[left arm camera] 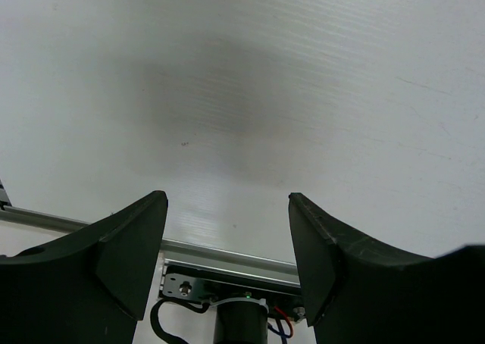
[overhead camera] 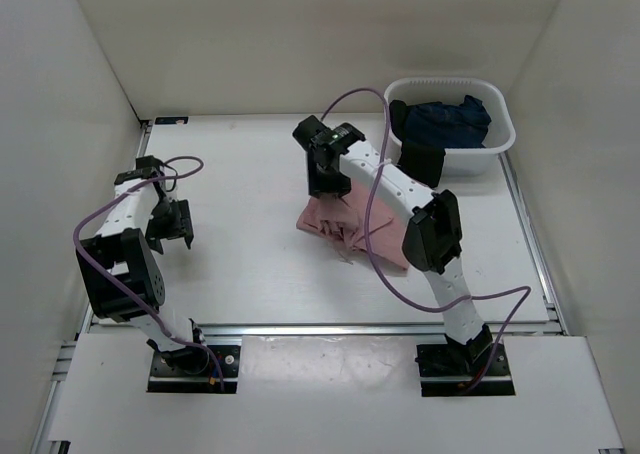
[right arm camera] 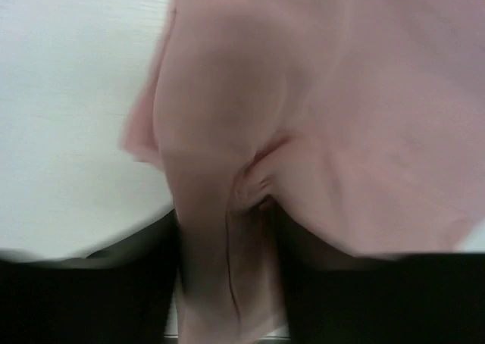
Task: Fold and stack the trousers
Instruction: Fold the trousers
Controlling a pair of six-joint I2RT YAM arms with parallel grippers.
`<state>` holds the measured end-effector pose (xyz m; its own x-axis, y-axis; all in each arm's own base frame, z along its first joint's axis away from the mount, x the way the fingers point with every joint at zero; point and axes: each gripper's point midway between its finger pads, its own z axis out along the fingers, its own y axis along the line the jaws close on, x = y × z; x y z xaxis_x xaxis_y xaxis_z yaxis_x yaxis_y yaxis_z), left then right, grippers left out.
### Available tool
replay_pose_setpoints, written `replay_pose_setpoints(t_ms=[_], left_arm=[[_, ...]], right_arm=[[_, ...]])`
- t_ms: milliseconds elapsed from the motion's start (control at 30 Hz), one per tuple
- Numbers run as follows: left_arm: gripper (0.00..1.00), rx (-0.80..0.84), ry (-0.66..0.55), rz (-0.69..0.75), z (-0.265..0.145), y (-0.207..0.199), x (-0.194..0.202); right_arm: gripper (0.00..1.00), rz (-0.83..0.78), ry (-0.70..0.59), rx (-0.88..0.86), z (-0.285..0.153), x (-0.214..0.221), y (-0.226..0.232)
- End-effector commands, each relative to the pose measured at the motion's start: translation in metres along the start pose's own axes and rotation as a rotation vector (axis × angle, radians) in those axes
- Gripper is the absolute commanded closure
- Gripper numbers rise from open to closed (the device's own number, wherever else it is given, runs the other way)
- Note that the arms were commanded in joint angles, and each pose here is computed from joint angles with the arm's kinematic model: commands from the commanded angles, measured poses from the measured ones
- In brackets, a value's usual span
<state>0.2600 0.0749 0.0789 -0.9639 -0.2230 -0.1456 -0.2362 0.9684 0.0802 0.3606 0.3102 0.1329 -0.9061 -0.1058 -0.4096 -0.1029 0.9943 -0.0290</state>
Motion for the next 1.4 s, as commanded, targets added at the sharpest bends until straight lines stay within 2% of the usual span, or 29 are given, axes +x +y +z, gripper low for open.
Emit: replay_pose_setpoints(t_ms=[0, 67, 133, 167, 200, 300, 433, 533, 567, 667, 733, 800, 933, 1067, 1200, 1367], left_arm=[[0.23, 0.014, -0.026, -0.009, -0.001, -0.001, -0.004], [0.23, 0.025, -0.017, -0.008, 0.001, -0.003, -0.004], [0.23, 0.025, -0.016, -0.008, 0.001, -0.003, -0.004], [0.23, 0.025, -0.016, -0.008, 0.001, -0.003, -0.004], [0.23, 0.025, -0.015, -0.008, 0.001, -0.003, -0.001], [0.23, 0.025, 0.0, -0.007, 0.004, -0.003, 0.007], [0.23, 0.036, 0.011, -0.007, 0.009, -0.005, 0.011], [0.23, 0.046, 0.019, -0.006, 0.011, -0.007, 0.009], [0.23, 0.056, 0.019, -0.006, 0.011, -0.009, 0.009], [0.23, 0.056, 0.008, -0.007, 0.008, -0.009, 0.008], [0.23, 0.036, 0.012, -0.007, 0.009, -0.005, 0.012], [0.23, 0.023, 0.016, -0.006, 0.009, -0.003, 0.016], [0.23, 0.014, 0.016, -0.006, 0.009, -0.002, 0.021], [0.23, 0.014, 0.016, -0.006, 0.009, -0.002, 0.021], [0.23, 0.014, 0.016, -0.006, 0.009, -0.002, 0.021], [0.23, 0.005, 0.007, -0.007, 0.007, 0.0, 0.018]], right_arm=[[0.31, -0.031, -0.083, -0.239, -0.022, -0.018, 0.062], [0.22, -0.065, -0.155, -0.326, -0.052, -0.027, 0.08], [0.19, -0.052, -0.246, -0.409, -0.077, -0.043, 0.088], [0.18, -0.047, -0.268, -0.424, -0.093, -0.037, 0.077], [0.16, -0.024, -0.346, -0.457, -0.104, -0.048, 0.077], [0.17, 0.059, -0.354, -0.389, -0.1, -0.028, 0.039], [0.48, 0.132, -0.207, -0.221, -0.038, 0.0, -0.013], [0.64, 0.059, -0.113, -0.174, 0.004, 0.011, -0.009], [0.75, 0.021, -0.089, -0.185, 0.02, 0.009, 0.002], [0.94, -0.023, -0.037, -0.178, 0.049, 0.018, 0.022], [1.0, -0.028, 0.0, -0.186, 0.064, 0.026, 0.033], [1.0, -0.036, 0.077, -0.23, 0.067, 0.047, 0.042], [1.0, -0.12, 0.145, -0.302, 0.069, 0.085, 0.069], [1.0, -0.226, 0.186, -0.424, 0.038, 0.119, 0.109], [1.0, -0.232, 0.155, -0.461, 0.013, 0.122, 0.131], [1.0, -0.073, 0.067, -0.413, 0.008, 0.081, 0.118]])
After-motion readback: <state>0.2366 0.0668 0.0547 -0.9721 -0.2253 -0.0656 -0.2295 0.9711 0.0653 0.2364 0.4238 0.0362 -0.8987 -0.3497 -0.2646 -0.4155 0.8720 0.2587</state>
